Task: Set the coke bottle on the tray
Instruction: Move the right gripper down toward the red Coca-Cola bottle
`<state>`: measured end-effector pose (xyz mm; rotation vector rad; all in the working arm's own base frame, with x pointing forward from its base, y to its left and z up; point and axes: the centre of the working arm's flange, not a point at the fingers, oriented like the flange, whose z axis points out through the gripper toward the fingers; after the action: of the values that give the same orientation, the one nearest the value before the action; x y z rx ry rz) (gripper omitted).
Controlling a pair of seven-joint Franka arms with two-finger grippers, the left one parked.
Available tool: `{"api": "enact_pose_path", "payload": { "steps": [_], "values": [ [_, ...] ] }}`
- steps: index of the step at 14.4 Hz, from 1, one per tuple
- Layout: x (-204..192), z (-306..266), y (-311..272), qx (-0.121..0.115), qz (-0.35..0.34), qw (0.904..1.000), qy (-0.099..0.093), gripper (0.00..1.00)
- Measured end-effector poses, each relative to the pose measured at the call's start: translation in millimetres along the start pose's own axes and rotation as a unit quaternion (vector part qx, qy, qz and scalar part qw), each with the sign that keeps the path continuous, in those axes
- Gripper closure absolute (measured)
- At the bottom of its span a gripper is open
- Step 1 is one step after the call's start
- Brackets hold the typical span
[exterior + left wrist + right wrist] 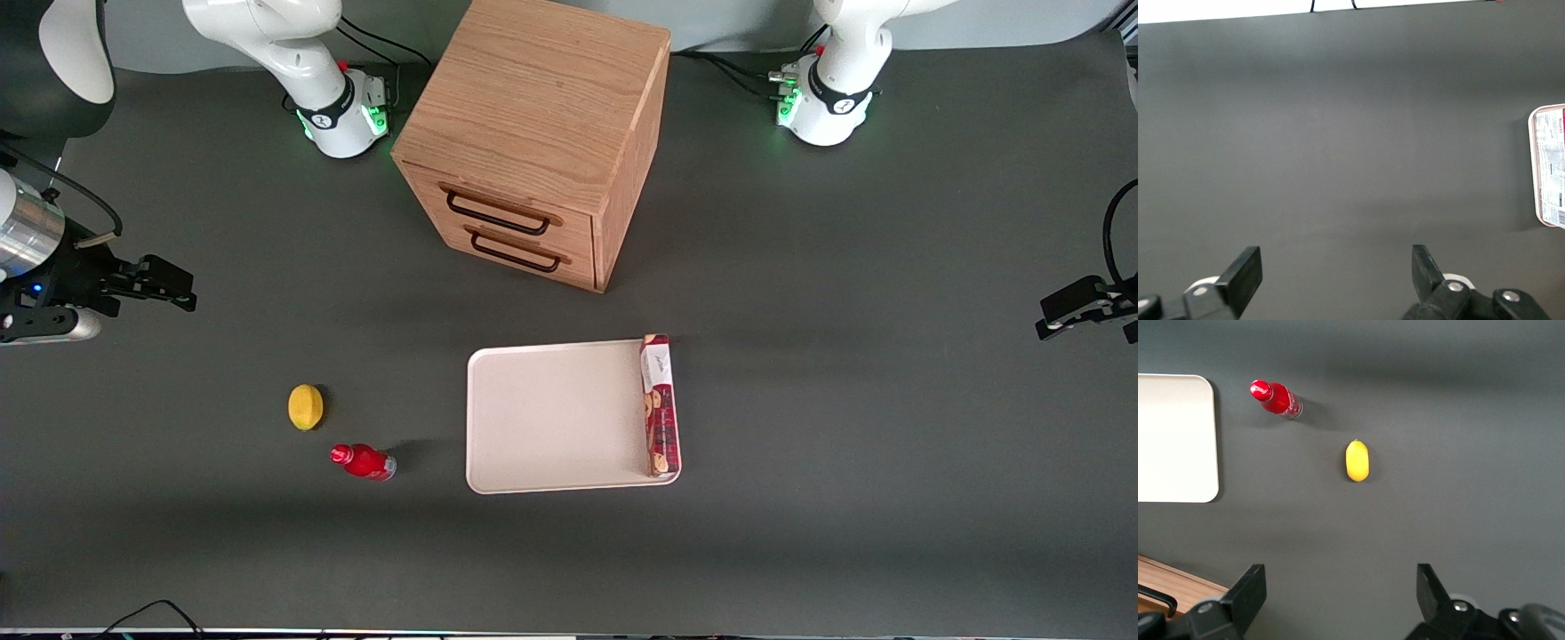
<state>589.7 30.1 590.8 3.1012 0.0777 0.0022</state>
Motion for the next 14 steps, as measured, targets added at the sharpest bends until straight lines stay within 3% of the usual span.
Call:
{"api": "enact_pose_path", "payload": {
  "steps": [9,11,14],
  "values": [
    [3.1,-4.7,-17.5,0.003,-0.015,0.9999,0.007,0.00],
    [23.6,-3.7,-45.9,0.010,-0.036,0.9991,0.019,0.00],
    [74.4,51.9,-85.7,0.026,-0.026,0.9993,0.000,0.00]
  ]
}}
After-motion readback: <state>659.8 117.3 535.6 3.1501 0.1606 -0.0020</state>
